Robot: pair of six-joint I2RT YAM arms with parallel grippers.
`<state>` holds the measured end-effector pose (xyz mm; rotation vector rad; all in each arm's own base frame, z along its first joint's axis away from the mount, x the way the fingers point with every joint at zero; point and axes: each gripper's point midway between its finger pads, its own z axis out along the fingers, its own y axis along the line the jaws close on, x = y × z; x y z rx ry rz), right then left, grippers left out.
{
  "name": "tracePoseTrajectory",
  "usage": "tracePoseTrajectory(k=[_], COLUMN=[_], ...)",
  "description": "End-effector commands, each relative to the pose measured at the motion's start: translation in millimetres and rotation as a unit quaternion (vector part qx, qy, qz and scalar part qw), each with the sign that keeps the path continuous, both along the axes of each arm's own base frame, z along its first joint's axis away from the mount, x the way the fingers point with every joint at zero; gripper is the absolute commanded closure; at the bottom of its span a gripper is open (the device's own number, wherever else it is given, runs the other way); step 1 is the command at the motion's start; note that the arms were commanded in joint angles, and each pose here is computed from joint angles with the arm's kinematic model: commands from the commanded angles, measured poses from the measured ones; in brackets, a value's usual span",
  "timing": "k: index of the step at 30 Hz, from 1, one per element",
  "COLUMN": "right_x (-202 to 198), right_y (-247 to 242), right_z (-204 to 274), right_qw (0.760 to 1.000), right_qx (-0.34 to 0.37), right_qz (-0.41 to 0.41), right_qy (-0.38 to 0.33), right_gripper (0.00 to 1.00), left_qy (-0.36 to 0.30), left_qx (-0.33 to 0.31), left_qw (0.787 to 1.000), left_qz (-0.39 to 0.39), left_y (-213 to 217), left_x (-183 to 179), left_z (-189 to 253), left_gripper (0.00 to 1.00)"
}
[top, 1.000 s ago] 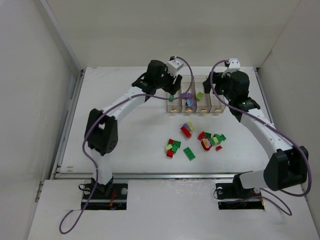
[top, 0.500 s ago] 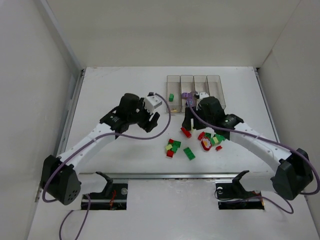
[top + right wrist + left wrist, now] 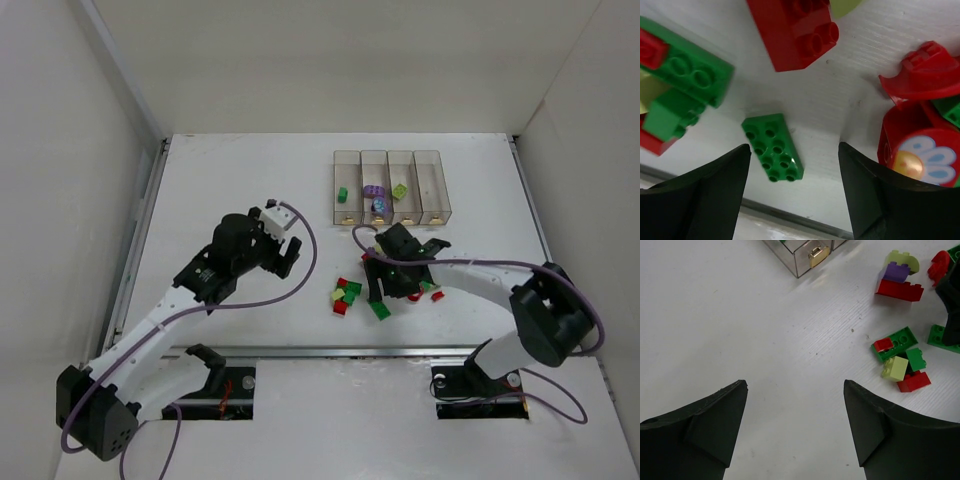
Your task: Sort the legos into containers by color
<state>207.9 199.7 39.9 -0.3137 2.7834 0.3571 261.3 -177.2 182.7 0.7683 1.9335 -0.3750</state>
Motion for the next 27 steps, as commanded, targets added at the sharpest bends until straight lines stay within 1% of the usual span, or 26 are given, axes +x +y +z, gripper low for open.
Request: tracePoseTrajectory(k=[1,3,5,8,10,13,15,17,18,20,22,25,27], right_x=[-3,-9,-14,-18,-24,-29,-33,-36,-40,-42,-48,-55,-56], right_y=[2,7,10,11,8,7,-2,-9,-15,-16,-14,-17,-18], right_z=[-17,-20,-22,-28,-35,-32,-28,-23,-21,-16,-16,-20,-25], right_qw=[0.999,0.999,0.998,0.998,0.997,0.996,0.995,0.995,0.993,0.993,0.992,0.989,0.987], right_qx=[-0.02,-0.02,-0.019,-0.03,-0.05,-0.061,-0.081,-0.089,-0.101,-0.101,-0.097,-0.115,-0.126], right_qz=[0.017,0.035,0.045,0.049,0.05,0.038,0.019,0.005,0.0,-0.008,-0.007,-0.008,-0.009], right_qy=[0.019,0.026,0.025,0.03,0.038,0.048,0.048,0.048,0.054,0.057,0.076,0.095,0.098], right_gripper=[0.24,0.28,0.28,0.32,0.35,0.35,0.35,0.3,0.3,0.29,0.29,0.29,0.35], left_qy=[-0.025,-0.035,-0.044,-0.052,-0.056,-0.06,-0.056,-0.06,-0.056,-0.064,-0.059,-0.063,-0.07], left_qx=[-0.021,-0.025,-0.022,-0.02,-0.022,-0.024,-0.022,-0.025,-0.022,-0.027,-0.026,-0.029,-0.027], left_qw=[0.999,0.998,0.998,0.998,0.997,0.997,0.997,0.997,0.997,0.996,0.997,0.997,0.996], left_qz=[0.031,0.035,0.037,0.044,0.044,0.048,0.048,0.048,0.048,0.048,0.044,0.044,0.042], left_y=[6,10,12,16,17,20,20,21,21,21,20,20,20], left_x=[5,3,3,5,4,5,4,3,2,3,1,2,2], left_z=[12,16,19,22,25,28,23,26,22,27,22,24,27], left_gripper=[0.25,0.24,0.24,0.24,0.22,0.22,0.22,0.22,0.22,0.22,0.22,0.22,0.22])
